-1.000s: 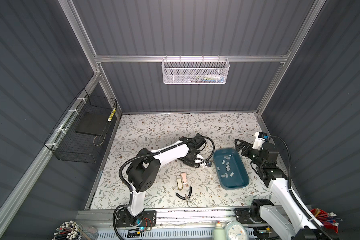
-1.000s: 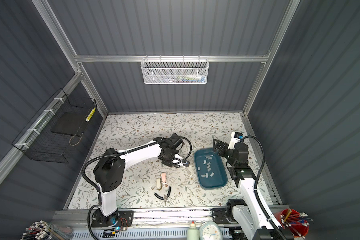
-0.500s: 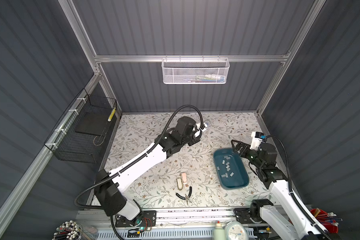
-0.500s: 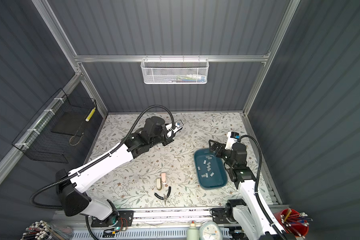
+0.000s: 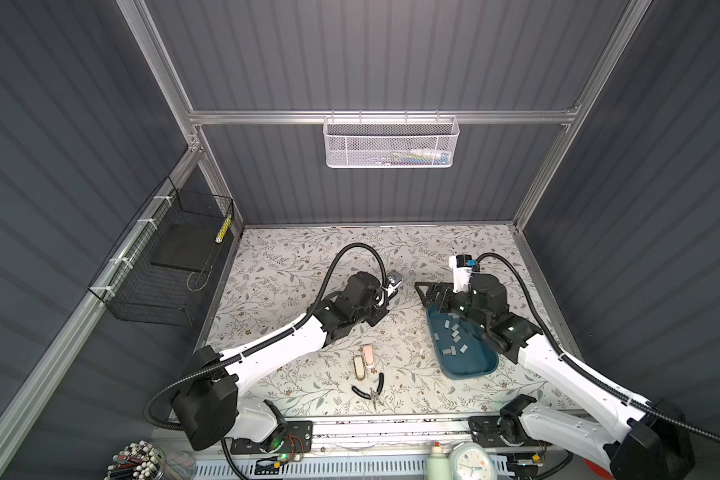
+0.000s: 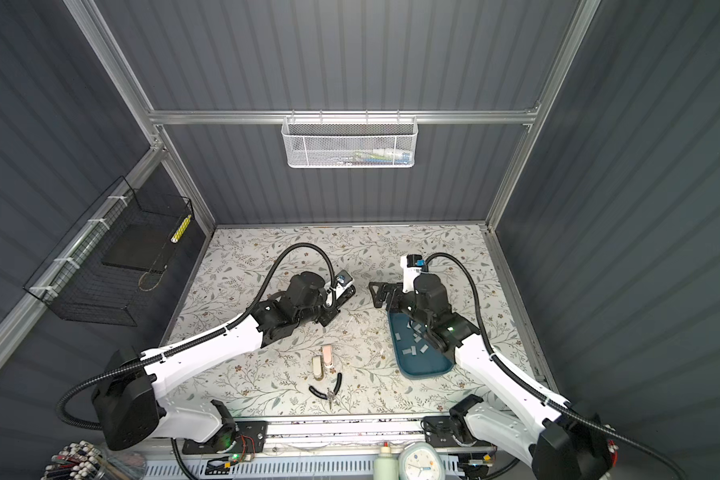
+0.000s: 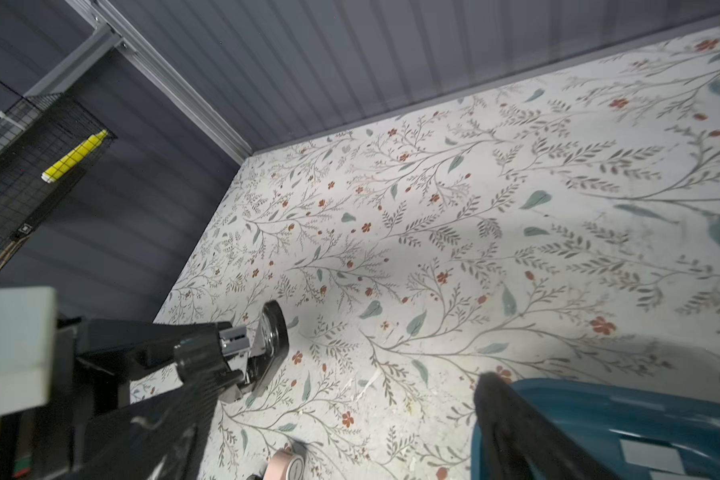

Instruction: Load the staples into the stapler

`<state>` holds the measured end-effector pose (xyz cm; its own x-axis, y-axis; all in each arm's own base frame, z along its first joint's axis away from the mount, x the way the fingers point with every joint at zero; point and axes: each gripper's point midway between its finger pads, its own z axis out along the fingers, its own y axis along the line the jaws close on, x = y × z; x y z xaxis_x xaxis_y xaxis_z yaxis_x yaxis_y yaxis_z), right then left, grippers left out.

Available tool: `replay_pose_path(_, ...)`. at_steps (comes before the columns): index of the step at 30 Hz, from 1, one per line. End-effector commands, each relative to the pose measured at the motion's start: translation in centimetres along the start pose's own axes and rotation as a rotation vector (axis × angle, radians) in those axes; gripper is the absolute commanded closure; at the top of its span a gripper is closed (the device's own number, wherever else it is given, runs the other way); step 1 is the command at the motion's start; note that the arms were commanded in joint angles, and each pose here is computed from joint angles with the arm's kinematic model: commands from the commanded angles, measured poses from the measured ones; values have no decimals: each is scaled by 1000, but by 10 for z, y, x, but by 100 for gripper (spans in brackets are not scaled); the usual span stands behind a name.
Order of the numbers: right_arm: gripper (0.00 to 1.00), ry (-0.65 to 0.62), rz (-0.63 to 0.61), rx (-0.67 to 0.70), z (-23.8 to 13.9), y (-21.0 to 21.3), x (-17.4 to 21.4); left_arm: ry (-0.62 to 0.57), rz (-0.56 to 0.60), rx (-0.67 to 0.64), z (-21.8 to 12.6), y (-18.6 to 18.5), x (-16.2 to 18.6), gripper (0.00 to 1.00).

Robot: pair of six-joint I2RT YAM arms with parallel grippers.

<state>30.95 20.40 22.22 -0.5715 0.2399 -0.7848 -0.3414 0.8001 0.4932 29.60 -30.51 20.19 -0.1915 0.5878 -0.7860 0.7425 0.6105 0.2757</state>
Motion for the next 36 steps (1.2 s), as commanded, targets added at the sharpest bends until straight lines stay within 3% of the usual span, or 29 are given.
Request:
replay_pose_path(1,1,-77,8,-12,-3,12,-22,-122,-35,-23,-16,7,-27,100)
replay_pose_path(10,4,-49,42,-117,-6,34,-15,-141,-44,-93,-20,18,-22,100)
replay_pose_path(17,26,-17,88,-220,-4,59,-6,-128,-28,-58,-14,11,-21,100)
replay_pose_path(30,47,58,133,-146,41,51,12,-166,32,112,-16,-18,-29,100)
replay_pose_path(36,56,61,162,-135,51,46,17,-161,29,114,-15,-18,-30,100)
